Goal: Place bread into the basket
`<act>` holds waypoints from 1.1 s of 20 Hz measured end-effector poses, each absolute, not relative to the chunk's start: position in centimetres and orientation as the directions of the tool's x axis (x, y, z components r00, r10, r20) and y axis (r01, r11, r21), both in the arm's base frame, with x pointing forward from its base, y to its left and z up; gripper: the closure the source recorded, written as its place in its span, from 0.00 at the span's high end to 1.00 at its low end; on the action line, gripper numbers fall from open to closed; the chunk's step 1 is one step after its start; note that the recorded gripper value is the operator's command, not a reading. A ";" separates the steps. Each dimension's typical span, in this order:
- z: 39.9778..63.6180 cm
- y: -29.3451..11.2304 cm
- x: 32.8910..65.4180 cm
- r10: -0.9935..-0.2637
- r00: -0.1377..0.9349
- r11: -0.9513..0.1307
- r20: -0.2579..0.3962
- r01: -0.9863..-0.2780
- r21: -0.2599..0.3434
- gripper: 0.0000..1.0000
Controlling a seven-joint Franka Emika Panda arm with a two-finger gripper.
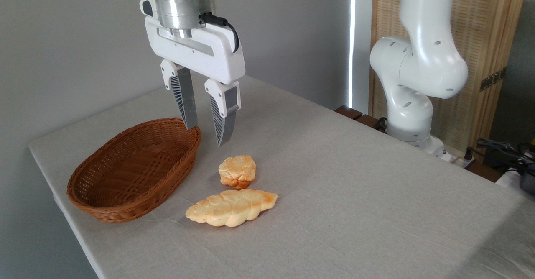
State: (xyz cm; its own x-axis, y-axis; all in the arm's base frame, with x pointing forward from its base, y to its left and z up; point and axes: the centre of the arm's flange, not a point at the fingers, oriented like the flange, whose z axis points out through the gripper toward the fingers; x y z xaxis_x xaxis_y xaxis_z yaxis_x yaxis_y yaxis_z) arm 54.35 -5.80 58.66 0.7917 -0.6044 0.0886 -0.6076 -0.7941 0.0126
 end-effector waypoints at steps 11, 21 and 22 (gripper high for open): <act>58.4 -5.7 54.0 -0.666 0.743 -0.743 0.062 -0.669 0.026 1.00; 58.4 -5.7 54.0 -0.666 0.743 -0.743 0.062 -0.669 0.026 1.00; 58.3 -5.7 54.0 -0.667 0.743 -0.743 0.062 -0.669 0.026 1.00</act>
State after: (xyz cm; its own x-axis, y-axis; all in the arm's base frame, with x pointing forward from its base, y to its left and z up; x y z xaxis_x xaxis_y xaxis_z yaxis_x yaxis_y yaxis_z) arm 54.02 -5.66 58.34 0.7429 -0.6665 0.0617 -0.6688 -0.7430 0.0263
